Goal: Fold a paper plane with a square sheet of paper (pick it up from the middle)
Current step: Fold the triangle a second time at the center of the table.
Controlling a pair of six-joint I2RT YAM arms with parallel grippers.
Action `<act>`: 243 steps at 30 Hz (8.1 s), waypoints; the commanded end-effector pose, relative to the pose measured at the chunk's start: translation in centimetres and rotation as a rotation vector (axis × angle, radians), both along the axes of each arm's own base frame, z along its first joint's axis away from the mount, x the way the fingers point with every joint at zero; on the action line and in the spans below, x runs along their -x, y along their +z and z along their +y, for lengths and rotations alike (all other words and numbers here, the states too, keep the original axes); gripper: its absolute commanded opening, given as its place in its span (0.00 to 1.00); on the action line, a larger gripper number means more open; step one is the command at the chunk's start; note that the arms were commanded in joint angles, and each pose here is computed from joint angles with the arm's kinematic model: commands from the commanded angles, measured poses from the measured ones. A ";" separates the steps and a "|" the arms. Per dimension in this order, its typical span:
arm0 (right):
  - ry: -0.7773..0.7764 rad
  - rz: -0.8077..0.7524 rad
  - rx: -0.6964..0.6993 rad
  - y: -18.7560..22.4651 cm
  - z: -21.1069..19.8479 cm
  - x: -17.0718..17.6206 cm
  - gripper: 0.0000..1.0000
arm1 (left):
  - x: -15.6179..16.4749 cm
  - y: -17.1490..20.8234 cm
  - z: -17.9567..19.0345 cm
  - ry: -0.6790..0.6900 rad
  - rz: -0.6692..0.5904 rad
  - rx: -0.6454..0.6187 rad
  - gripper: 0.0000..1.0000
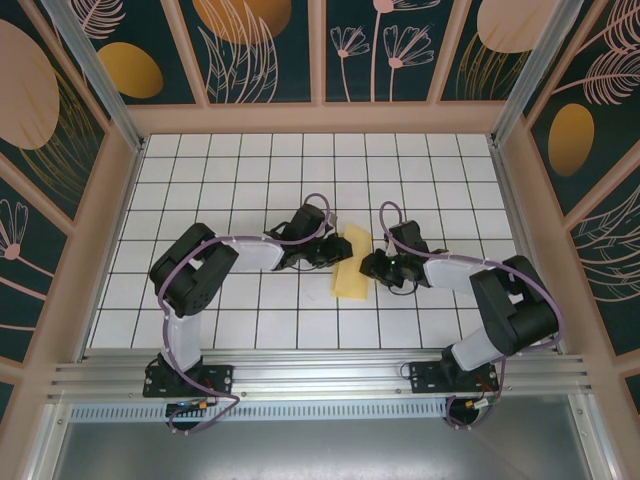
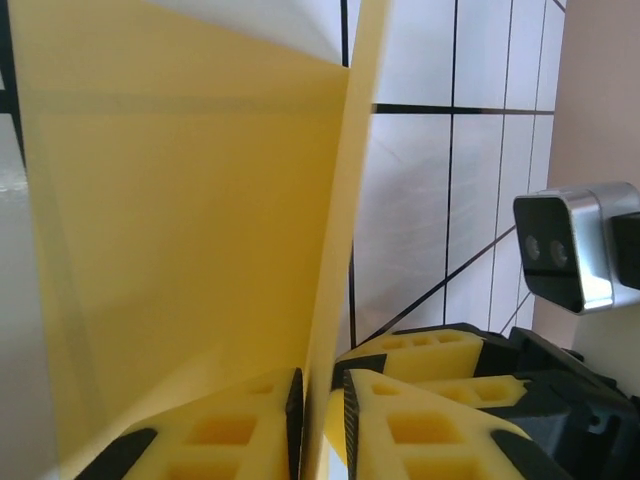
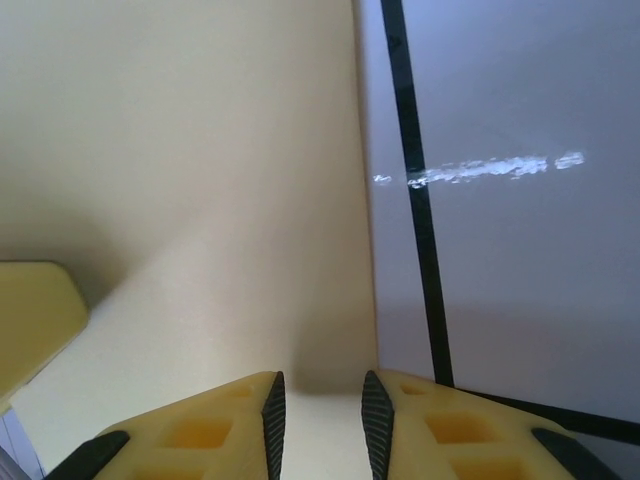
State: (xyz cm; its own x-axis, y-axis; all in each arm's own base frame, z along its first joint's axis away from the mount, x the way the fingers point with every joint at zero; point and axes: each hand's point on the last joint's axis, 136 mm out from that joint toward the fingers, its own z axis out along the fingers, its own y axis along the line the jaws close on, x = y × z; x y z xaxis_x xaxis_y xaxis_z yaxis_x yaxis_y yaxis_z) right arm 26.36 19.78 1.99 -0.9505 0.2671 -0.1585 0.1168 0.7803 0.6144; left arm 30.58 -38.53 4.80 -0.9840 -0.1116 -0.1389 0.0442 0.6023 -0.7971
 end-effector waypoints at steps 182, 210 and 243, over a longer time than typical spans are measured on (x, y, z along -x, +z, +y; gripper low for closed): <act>-0.009 -0.175 -0.183 3.4 5.8 7.3 0.00 | 8.0 -4.6 7.8 0.162 0.038 -0.187 0.04; 0.315 -0.215 -0.111 2.5 4.7 2.9 0.00 | 7.0 -7.2 9.3 0.135 -0.016 -0.390 0.04; 0.333 -0.164 -0.025 0.5 3.6 1.0 0.00 | 5.9 -6.5 9.3 0.138 -0.056 -0.428 0.08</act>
